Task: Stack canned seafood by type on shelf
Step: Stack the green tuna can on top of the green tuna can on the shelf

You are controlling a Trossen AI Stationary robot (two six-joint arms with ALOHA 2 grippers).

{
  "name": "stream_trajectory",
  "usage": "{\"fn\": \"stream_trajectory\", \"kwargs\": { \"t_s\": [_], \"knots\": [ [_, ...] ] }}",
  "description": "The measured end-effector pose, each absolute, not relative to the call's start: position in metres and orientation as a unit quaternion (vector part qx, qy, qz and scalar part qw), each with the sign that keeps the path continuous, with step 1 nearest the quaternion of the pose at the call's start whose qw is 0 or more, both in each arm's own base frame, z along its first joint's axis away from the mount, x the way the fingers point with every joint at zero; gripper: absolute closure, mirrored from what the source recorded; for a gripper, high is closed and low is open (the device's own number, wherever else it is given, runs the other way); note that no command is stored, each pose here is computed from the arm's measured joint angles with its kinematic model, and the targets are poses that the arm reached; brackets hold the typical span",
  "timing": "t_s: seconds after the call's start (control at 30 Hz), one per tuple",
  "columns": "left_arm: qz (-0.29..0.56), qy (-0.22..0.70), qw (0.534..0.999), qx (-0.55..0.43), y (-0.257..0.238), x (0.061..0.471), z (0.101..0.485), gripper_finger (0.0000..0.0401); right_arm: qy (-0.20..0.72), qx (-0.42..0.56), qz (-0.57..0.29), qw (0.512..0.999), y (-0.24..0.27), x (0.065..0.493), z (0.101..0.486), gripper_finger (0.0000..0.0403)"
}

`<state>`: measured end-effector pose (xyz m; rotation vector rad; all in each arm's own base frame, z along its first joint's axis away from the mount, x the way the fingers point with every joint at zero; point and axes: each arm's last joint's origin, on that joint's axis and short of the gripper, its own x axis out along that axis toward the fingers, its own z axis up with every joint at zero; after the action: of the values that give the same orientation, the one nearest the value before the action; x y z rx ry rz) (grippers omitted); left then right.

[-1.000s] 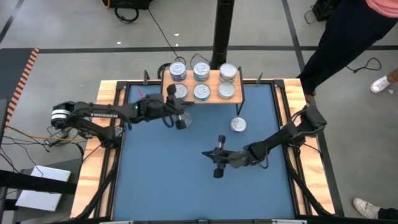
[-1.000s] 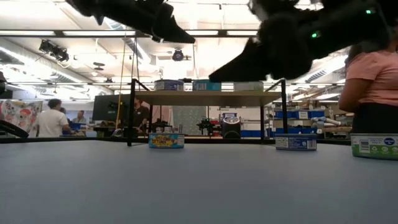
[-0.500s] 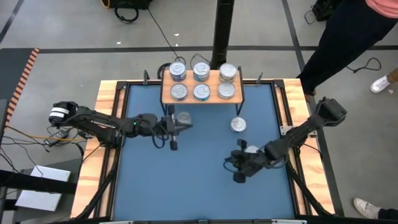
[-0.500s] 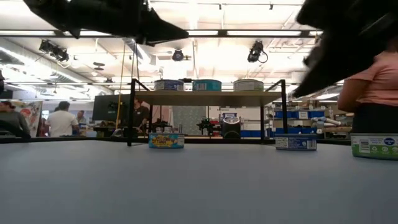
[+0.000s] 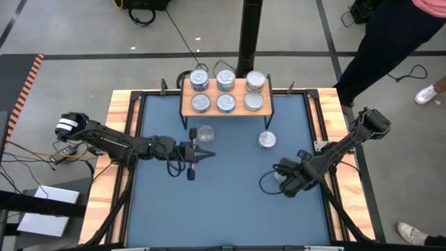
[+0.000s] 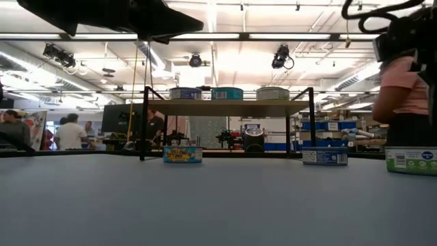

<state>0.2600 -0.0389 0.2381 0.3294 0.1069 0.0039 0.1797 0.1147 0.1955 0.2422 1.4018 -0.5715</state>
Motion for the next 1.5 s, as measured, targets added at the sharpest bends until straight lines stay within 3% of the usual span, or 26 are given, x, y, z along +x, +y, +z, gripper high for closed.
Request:
{"fn": "stream_trajectory", "kwargs": {
  "t_s": [0.4, 1.0, 1.2, 1.37, 1.5],
  "knots": [
    [-0.010, 0.089, 0.981, 0.169, -0.043, 0.258, 0.231, 0.0400, 0.653, 0.112, -0.231, 0.712, 0.107, 0.179, 0.175, 0.0403],
    [-0.012, 0.097, 0.981, 0.168, -0.043, 0.258, 0.229, 0.0400, 0.590, 0.156, -0.133, 0.781, 0.110, 0.211, 0.178, 0.0403],
    [-0.014, 0.105, 0.980, 0.169, -0.043, 0.258, 0.228, 0.0400, 0.628, 0.129, -0.158, 0.751, 0.108, 0.206, 0.196, 0.0403],
    [-0.015, 0.117, 0.978, 0.170, -0.043, 0.257, 0.226, 0.0400, 0.668, 0.111, -0.200, 0.708, 0.101, 0.192, 0.191, 0.0403],
    [-0.016, 0.117, 0.978, 0.170, -0.043, 0.257, 0.225, 0.0400, 0.668, 0.112, -0.197, 0.709, 0.099, 0.189, 0.181, 0.0403]
  ]
}}
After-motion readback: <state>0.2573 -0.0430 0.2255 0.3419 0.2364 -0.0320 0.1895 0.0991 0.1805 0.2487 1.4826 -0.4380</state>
